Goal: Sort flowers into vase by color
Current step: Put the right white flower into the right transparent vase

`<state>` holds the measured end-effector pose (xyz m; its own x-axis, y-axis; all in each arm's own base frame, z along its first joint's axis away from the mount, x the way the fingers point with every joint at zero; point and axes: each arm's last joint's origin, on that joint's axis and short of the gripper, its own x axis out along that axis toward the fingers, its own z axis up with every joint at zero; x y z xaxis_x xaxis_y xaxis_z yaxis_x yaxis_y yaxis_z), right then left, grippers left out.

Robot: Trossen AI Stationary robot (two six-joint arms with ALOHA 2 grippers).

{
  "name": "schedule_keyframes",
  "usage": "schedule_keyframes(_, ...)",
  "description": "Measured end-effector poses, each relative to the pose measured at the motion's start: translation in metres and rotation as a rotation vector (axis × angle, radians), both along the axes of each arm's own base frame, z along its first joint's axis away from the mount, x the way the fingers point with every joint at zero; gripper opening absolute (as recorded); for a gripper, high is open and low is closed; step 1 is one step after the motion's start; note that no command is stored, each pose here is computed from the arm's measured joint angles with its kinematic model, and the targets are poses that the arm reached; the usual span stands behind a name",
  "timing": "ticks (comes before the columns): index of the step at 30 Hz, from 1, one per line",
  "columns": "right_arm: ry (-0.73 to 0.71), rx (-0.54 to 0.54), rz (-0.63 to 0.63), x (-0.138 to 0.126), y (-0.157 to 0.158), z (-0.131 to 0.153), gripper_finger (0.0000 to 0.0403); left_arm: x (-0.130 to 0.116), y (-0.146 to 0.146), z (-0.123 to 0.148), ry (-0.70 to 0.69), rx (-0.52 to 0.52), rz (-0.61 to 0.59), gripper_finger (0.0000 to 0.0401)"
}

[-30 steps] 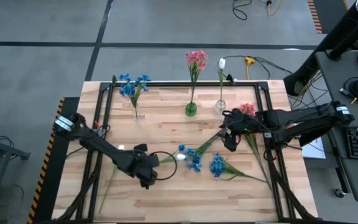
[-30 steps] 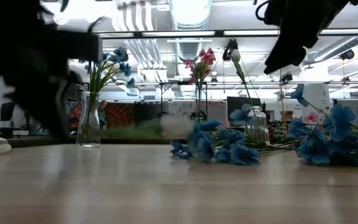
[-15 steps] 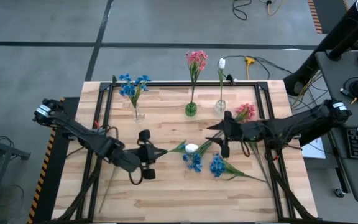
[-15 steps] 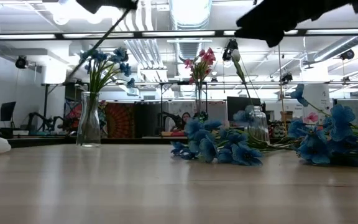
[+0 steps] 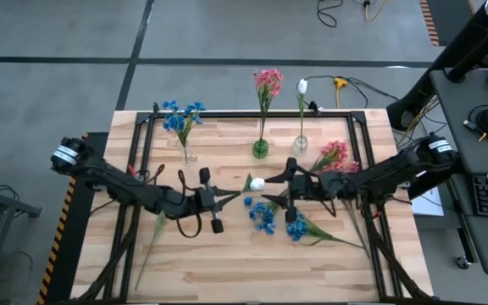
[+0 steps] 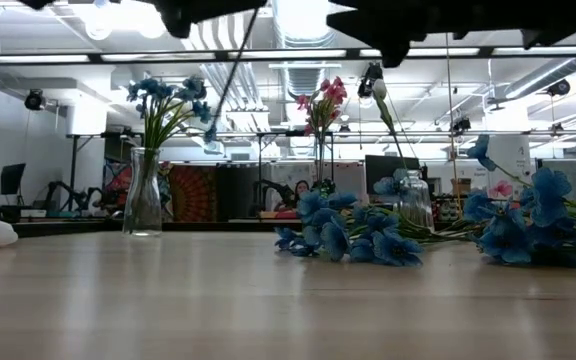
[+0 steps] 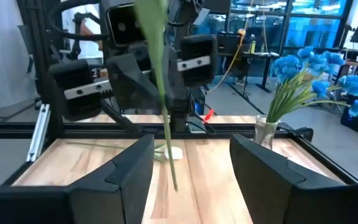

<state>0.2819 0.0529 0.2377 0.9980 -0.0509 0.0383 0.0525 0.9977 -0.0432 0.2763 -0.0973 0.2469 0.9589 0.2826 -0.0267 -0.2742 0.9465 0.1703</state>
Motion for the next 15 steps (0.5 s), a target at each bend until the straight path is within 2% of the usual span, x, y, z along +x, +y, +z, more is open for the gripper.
schedule_keyframes(9,-0.032,-0.014,-0.001,0.027,0.006,0.012,0.0277,0.017,0.000,-0.017,0.022,0.009,0.023,0.0000)
schedule_keyframes(12,-0.032,-0.033,0.003,0.032,0.007,0.014,0.0281,0.022,-0.001,-0.018,0.022,0.009,0.026,0.0000)
schedule_keyframes(15,-0.027,-0.040,0.005,0.035,0.008,0.013,0.0267,0.027,0.000,-0.017,0.017,0.007,0.034,0.0000)
